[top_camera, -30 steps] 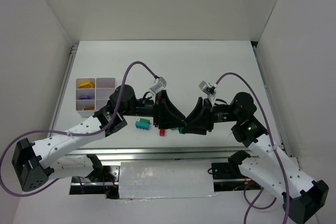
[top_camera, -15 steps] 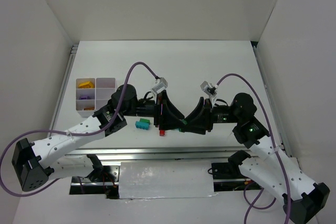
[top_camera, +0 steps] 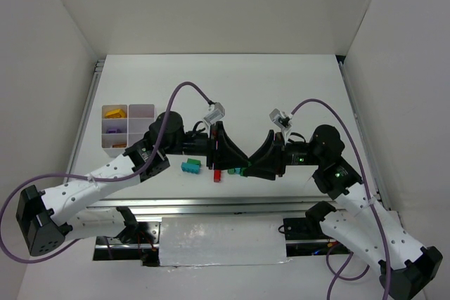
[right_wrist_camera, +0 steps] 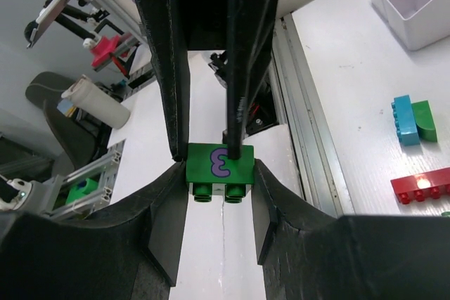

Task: Sort the legos into containers by color

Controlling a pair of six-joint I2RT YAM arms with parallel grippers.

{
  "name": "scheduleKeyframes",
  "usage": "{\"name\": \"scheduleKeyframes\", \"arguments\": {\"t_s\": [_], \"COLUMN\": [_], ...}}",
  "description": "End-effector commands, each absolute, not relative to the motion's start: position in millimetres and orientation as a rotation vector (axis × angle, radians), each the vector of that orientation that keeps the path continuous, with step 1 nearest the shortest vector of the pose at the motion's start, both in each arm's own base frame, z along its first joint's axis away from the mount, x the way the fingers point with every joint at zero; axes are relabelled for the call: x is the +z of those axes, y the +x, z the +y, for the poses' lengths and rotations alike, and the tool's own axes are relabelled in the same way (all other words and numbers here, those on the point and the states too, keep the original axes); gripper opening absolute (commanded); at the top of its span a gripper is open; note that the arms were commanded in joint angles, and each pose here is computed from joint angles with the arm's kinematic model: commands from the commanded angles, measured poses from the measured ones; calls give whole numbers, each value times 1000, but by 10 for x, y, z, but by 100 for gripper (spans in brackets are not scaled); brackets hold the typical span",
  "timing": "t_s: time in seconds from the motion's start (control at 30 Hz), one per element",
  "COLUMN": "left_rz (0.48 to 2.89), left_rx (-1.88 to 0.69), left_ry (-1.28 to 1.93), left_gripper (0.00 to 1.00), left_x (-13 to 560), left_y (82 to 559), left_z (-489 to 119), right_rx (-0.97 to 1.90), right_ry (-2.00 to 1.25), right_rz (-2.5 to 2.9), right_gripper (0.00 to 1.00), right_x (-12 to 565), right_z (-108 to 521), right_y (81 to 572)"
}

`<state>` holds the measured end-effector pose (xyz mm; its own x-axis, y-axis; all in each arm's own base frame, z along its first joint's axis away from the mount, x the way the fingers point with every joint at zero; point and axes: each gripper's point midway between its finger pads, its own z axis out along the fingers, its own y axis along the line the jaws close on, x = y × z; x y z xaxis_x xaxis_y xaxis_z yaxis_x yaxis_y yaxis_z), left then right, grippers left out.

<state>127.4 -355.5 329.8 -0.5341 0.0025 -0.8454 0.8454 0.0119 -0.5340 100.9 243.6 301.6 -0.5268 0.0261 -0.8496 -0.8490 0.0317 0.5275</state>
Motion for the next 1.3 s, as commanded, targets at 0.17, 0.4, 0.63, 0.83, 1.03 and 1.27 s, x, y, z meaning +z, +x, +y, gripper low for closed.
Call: {"name": "scheduleKeyframes", "arguments": {"t_s": [0.17, 0.4, 0.63, 0.83, 1.03, 1.27], "left_rz": [1520, 1551, 1575, 1556, 1542, 1512], "left_rx": [-1617, -1594, -1582, -1601, -1604, -1621], "left_ry": [919, 922, 915, 941, 946, 964], "left_gripper": [5, 34, 58, 40, 27, 0], "left_x": [3529, 3485, 3431, 3453, 3478, 3501], "left_y": [1241, 1271, 1283, 1223, 1207, 1171], "left_z": [-3588, -3595, -3587, -3566, -3555, -3553], "right_rx": [1550, 1526, 1491, 1478, 1479, 1434], "right_ry": [-883, -877, -877, -860, -855, -806], "right_rz": [1514, 1505, 1475, 1497, 1497, 1524], "right_gripper": [5, 5, 5, 5, 5, 9], "right_x": [3241, 3269, 3343, 3311, 3311, 3259], "right_z": [2425, 2407, 2384, 2385, 2391, 2387], "right_y": [982, 987, 990, 1023, 1040, 1144]}}
